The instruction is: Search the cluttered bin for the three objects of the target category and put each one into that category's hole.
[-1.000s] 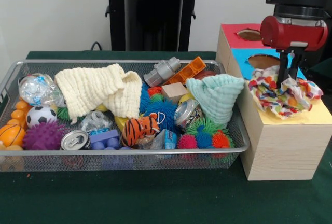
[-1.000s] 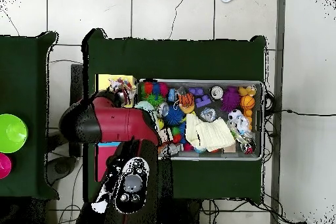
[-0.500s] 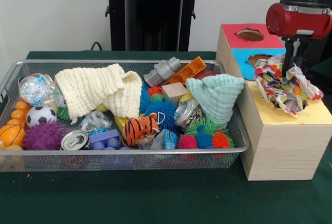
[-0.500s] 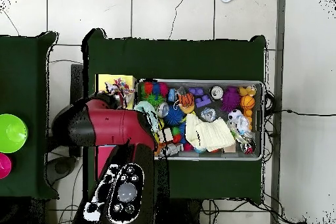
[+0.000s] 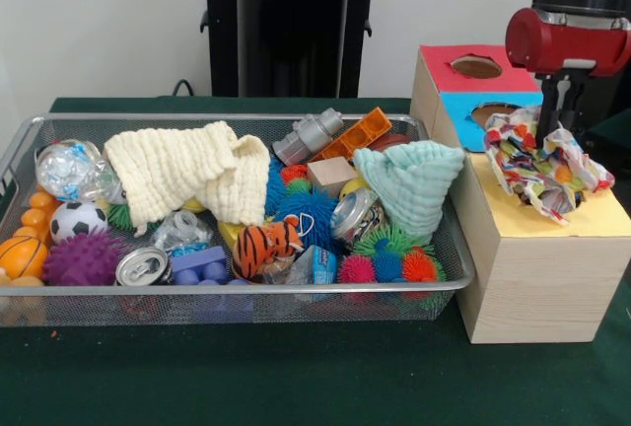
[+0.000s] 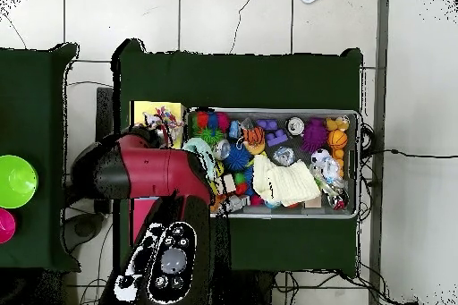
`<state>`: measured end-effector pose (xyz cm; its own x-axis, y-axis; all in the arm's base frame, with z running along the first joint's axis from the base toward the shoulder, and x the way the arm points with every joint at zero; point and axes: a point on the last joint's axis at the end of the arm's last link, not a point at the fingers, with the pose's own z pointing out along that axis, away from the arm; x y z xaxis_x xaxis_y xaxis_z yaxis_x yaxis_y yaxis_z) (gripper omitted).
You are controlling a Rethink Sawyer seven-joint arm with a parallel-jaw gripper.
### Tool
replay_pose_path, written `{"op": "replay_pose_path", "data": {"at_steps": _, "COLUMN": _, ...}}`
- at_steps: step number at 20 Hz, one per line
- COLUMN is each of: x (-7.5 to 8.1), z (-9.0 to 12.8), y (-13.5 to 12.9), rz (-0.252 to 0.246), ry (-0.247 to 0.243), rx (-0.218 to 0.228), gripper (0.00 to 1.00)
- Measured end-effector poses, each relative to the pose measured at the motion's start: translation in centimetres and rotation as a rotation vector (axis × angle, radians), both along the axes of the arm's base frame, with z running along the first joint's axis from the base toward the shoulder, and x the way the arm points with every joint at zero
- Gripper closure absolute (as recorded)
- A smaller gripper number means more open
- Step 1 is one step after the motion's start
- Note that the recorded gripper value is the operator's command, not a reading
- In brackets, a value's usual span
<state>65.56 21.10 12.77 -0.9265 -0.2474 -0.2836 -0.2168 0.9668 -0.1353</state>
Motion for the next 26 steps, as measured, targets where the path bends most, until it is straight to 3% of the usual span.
{"op": "replay_pose_path", "data": {"at_steps": 14, "x": -0.3, "z": -1.8, "y": 0.1, "rz": -0.020, "ry": 0.031, "rx": 0.011, "gripper": 1.00}}
{"op": "replay_pose_path", "data": {"at_steps": 26, "x": 0.4, "z": -2.2, "y": 0.7, "rz": -0.068, "ry": 0.046, "rx": 0.080, "gripper": 1.00}}
